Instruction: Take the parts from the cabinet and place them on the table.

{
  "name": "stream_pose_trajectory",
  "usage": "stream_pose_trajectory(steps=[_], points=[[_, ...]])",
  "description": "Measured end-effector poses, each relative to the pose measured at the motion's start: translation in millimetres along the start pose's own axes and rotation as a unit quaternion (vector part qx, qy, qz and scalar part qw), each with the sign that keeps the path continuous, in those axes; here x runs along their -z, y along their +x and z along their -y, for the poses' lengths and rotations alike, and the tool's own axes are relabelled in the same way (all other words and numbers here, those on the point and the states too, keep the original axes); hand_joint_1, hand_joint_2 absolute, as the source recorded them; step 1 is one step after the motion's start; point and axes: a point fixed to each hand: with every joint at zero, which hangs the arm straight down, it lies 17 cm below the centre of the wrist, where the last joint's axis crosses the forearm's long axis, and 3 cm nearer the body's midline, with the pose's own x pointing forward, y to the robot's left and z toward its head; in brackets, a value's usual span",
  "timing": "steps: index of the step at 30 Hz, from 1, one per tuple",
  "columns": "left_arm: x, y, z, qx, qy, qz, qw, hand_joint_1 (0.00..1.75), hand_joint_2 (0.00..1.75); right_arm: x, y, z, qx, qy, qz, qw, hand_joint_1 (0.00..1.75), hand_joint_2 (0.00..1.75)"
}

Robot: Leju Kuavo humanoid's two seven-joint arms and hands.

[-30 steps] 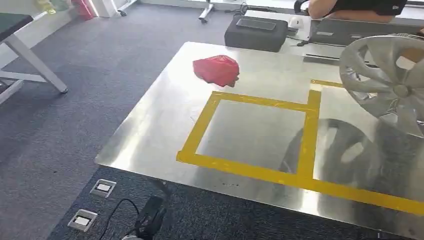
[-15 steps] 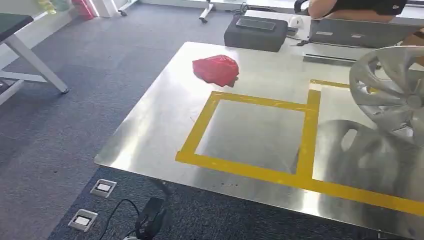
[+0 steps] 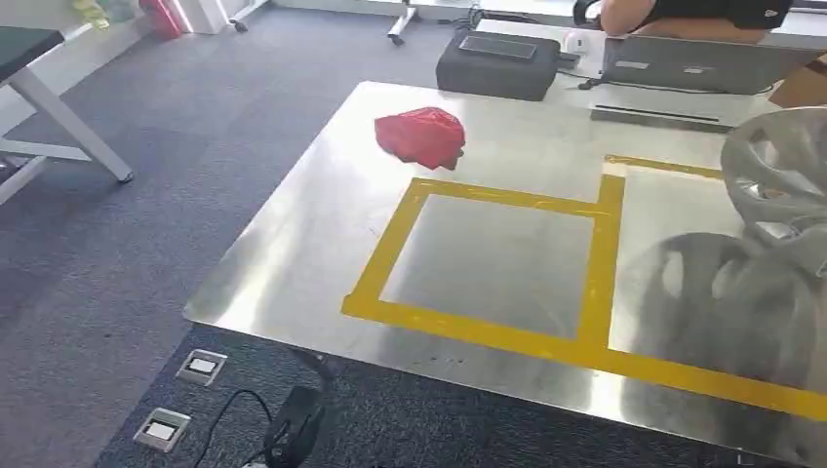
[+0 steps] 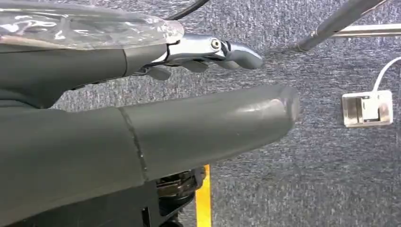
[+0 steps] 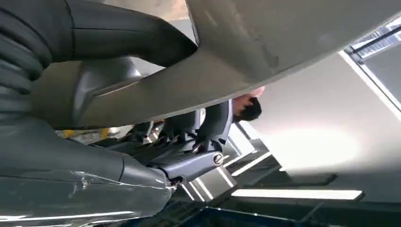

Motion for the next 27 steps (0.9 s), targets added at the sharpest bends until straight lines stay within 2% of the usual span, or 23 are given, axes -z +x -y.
stream_pose_trajectory(steps=[7,18,23,27], points=[[0,-1,-1,-0.001,0.002,0.001,1.0,0.0,0.0,-1,30,19,-0.119,-0.062,0.107,0.985,1.75,1.75],[-1,-1,-2,-0.005,0.006,0.003,1.0,0.0,0.0,-10,46,15,-0.156,-0.07,0.157,0.973,1.75,1.75],[-1,-1,-2,-0.006,0.007,0.002,1.0,0.0,0.0,-40,73,-6,-0.163,-0.054,0.211,0.962,1.75,1.75],[-1,-1,0,-0.006,0.006,0.003,1.0,0.0,0.0,-48,86,-11,-0.149,-0.05,0.214,0.964,1.75,1.75]])
